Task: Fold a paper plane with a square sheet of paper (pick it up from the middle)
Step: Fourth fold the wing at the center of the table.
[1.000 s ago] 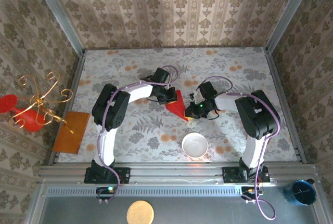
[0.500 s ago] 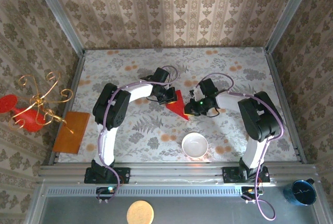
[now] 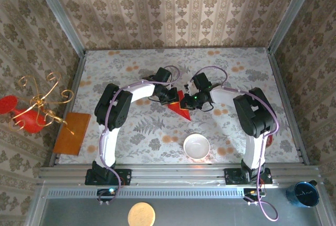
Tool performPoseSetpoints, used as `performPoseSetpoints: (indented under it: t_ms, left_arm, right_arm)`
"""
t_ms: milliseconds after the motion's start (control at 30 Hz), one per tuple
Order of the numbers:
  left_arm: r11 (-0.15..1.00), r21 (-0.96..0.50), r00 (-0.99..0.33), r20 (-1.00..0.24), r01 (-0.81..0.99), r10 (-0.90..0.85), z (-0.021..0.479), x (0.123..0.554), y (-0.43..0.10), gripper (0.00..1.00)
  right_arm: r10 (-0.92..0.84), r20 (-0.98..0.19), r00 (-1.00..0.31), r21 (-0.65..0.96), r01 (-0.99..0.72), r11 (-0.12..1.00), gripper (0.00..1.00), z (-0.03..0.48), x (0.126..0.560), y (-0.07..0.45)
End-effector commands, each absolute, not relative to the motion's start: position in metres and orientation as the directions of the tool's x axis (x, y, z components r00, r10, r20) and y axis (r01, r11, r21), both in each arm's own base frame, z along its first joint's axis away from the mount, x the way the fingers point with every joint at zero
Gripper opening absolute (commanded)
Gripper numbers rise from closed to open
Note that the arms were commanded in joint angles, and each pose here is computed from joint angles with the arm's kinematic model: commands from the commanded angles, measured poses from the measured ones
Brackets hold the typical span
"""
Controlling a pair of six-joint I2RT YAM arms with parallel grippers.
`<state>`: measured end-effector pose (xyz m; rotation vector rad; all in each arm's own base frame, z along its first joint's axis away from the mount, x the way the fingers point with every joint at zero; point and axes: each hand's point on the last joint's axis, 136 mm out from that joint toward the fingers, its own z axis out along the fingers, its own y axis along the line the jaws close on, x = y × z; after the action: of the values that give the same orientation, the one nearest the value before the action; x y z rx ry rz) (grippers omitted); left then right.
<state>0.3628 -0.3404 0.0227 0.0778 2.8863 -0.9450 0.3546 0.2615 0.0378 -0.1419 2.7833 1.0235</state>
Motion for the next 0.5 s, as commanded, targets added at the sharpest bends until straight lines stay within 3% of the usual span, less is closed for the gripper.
performPoseSetpoints:
  t_ms: [0,467]
  left_arm:
    - [0.882,-0.471,-1.000,-0.002,0.005,0.005,-0.019,0.344,-0.314,0.08]
    - [0.931,-0.363,-0.998,0.047,-0.049,-0.034,-0.035,0.332,-0.289,0.07]
  right_arm:
    - [-0.048,-0.158,-0.986,0.595,-0.134,0.793,0.06,0.024,0.351,0.257]
    - [-0.032,-0.018,-0.999,0.619,-0.036,0.785,0.05,-0.004,0.305,0.239]
